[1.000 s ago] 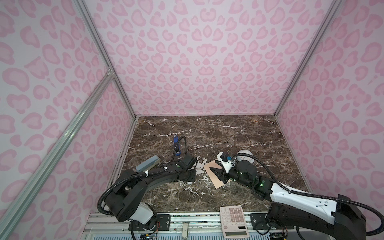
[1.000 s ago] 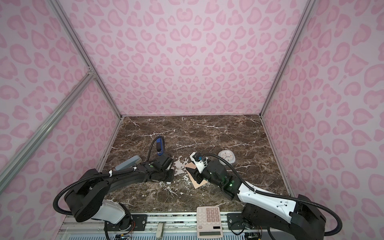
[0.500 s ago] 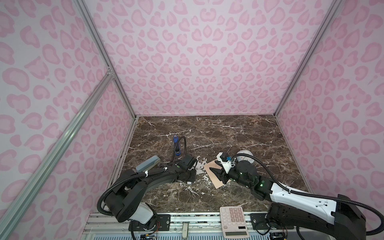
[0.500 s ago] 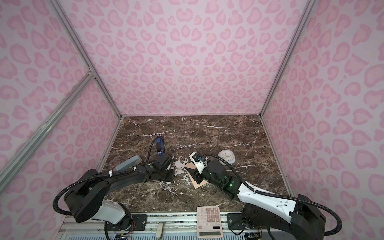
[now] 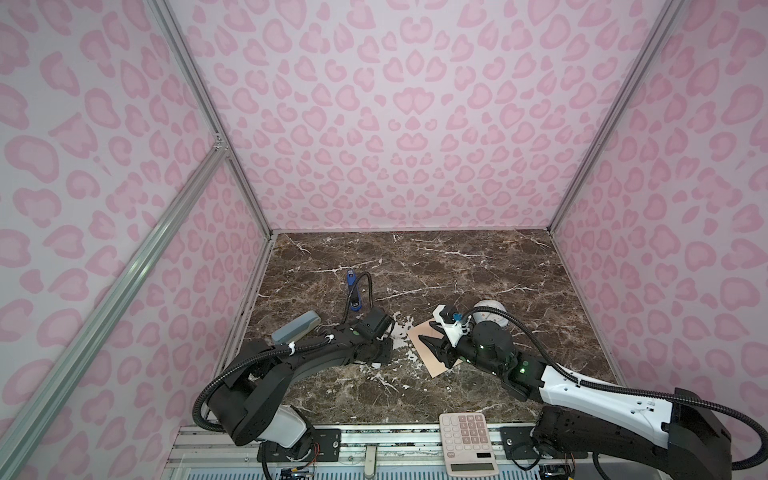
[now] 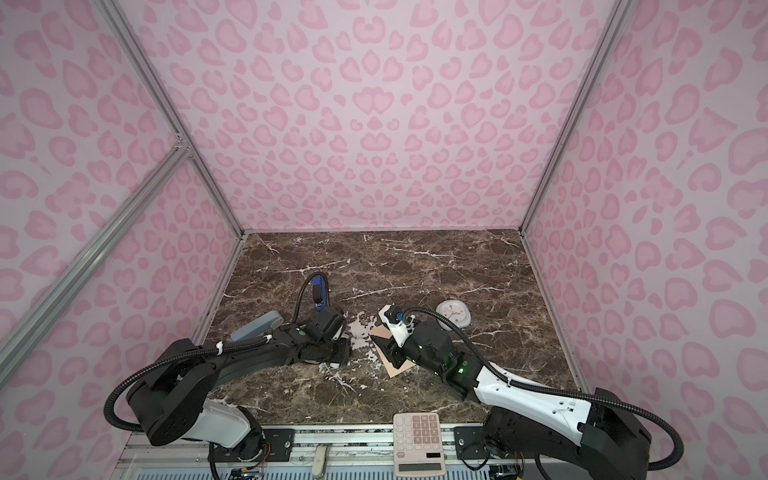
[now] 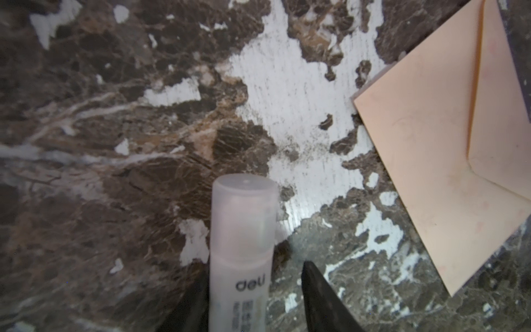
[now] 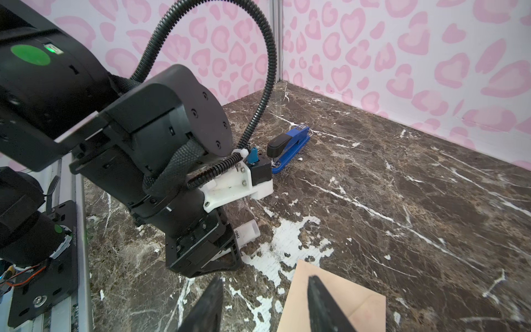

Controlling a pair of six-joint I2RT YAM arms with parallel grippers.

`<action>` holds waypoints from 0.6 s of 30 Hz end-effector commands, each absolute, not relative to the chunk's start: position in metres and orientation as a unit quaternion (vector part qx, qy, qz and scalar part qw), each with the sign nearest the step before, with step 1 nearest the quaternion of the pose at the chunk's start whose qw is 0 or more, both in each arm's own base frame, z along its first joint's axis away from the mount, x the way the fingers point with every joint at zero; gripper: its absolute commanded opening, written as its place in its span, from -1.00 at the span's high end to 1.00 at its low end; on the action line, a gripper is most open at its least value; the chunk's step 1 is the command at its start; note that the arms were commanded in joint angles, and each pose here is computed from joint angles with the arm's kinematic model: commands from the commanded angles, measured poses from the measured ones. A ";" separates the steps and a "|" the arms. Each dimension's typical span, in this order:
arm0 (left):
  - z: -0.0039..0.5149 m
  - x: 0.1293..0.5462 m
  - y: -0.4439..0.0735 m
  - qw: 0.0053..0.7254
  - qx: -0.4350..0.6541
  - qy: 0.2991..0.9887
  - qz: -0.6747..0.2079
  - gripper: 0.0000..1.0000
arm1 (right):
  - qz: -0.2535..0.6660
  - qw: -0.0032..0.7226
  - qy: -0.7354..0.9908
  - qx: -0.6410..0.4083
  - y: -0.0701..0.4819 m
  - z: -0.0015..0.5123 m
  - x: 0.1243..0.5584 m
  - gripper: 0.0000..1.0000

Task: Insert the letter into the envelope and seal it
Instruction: 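Lower the capped glue stick to the table with the left gripper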

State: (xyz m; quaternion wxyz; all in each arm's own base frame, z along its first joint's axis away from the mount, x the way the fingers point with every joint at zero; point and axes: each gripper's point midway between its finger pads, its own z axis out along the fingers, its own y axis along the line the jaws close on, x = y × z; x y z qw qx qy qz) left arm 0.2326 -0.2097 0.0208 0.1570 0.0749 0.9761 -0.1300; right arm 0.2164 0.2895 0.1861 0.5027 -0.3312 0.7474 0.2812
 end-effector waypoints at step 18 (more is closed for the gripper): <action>0.031 0.222 -0.204 0.153 0.077 0.979 -0.109 -0.47 | 0.287 0.514 0.739 -0.327 0.295 0.194 0.218 0.01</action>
